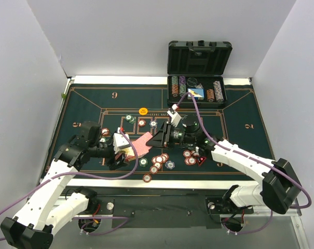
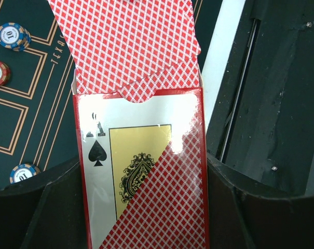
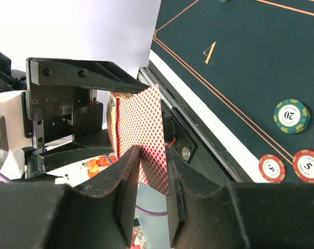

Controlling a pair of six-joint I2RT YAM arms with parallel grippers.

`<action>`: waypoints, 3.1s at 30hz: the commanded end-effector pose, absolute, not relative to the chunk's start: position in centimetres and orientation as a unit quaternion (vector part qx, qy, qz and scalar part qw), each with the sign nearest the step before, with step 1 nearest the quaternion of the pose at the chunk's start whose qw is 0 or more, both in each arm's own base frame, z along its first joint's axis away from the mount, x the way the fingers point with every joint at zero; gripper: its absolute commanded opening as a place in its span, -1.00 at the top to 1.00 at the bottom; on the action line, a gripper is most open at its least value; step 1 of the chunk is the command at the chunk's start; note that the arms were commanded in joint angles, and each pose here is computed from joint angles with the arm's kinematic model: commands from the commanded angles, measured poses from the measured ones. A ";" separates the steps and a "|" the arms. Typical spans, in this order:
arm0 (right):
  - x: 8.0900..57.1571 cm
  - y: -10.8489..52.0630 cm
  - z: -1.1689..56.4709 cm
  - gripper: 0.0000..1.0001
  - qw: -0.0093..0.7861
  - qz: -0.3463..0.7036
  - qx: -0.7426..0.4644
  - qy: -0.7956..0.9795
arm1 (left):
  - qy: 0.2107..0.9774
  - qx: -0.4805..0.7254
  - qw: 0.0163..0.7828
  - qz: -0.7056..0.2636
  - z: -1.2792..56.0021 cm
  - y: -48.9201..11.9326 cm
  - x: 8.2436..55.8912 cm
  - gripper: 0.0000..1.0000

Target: Distribute texas hold em gaming equipment

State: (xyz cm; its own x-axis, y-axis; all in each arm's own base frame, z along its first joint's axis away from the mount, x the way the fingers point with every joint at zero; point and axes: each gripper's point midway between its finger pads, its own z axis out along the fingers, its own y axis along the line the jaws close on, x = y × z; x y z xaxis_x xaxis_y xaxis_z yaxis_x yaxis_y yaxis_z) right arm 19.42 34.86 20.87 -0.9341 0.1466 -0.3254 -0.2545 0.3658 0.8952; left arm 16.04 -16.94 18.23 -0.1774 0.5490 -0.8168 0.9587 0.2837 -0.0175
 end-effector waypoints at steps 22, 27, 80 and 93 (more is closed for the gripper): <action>25.6 30.2 26.1 1.00 0.265 0.556 -0.015 0.788 | 0.684 0.537 0.402 -0.288 20.5 -17.6 16.0 1.00; 29.0 31.0 23.7 1.00 0.253 0.551 0.003 0.795 | 0.686 0.536 0.396 -0.293 21.0 -17.6 15.7 1.00; 25.7 44.4 20.6 -0.31 0.162 0.604 -0.038 0.779 | 0.688 0.514 0.411 -0.306 23.4 -17.4 14.6 1.00; 26.9 33.0 23.4 -0.79 0.239 0.586 0.034 0.774 | 0.689 0.519 0.404 -0.304 22.4 -17.4 14.8 1.00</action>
State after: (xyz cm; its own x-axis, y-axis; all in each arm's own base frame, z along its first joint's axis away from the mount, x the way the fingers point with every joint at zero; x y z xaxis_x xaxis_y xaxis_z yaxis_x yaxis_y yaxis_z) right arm 27.81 34.02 20.28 -0.9074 0.3217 -0.2703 -0.1515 0.3494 0.9246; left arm 14.55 -16.96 21.59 -0.1840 0.4923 -0.8507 0.9535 0.2997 -0.0328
